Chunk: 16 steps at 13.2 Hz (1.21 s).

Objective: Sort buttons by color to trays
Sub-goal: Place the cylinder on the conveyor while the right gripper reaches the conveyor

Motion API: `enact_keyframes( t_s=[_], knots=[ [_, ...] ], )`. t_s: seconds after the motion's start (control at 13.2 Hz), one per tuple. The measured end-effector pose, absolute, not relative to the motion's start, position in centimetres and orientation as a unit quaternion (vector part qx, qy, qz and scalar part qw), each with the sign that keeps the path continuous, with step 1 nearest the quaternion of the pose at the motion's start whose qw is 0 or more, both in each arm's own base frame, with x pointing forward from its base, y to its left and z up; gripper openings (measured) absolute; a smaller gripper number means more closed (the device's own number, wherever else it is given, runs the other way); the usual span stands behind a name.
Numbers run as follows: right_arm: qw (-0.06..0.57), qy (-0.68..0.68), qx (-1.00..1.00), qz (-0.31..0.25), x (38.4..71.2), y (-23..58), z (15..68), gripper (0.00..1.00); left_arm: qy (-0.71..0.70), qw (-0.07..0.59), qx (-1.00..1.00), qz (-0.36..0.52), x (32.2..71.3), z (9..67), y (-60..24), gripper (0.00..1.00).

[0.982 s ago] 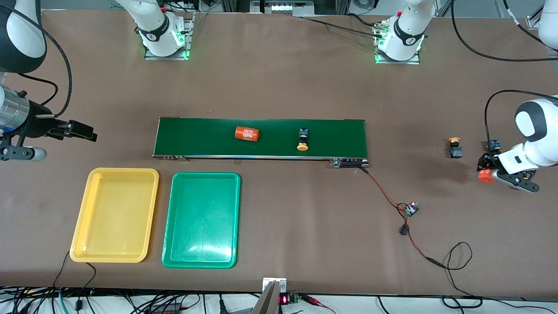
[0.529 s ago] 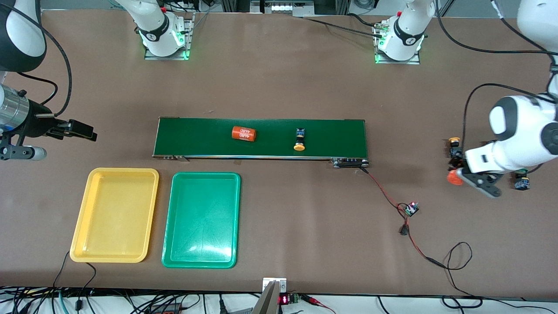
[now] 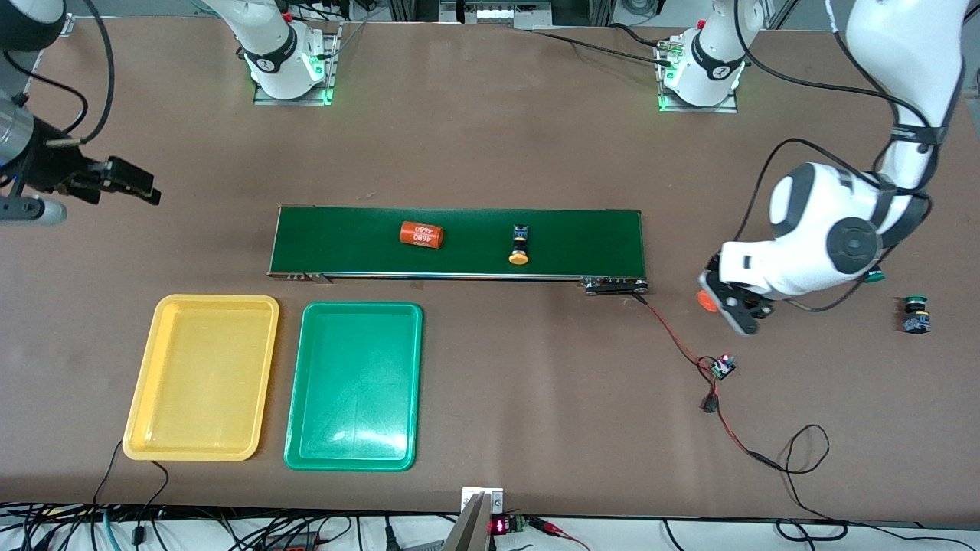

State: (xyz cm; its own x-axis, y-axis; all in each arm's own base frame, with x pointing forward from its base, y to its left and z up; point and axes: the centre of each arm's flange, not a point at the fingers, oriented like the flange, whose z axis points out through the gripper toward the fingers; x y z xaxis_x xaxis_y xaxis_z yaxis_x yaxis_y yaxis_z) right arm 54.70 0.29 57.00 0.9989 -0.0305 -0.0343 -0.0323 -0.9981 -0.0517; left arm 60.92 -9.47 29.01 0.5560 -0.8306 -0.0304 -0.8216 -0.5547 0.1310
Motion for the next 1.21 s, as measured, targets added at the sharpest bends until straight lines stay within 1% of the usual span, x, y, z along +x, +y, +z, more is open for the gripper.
enact_keyframes(
  t_s=[0.23,0.45,0.76,1.21],
  knots=[
    [0.027,0.018,-0.999,-0.008,50.9,0.4,55.5,1.00,-0.530,0.053,0.845,-0.060,58.3,28.1,-17.7,0.51],
    [0.066,0.027,-0.997,-0.014,48.8,1.2,54.9,1.00,-0.557,0.063,0.825,-0.068,56.1,27.3,-21.6,0.51],
    [0.097,0.025,-0.994,-0.045,48.5,4.4,52.3,1.00,-0.579,0.075,0.811,-0.051,53.5,25.9,-24.6,0.51],
    [0.093,0.011,-0.993,-0.077,47.9,11.3,48.2,1.00,-0.616,0.082,0.782,-0.035,51.0,25.7,-28.0,0.51]
  ],
)
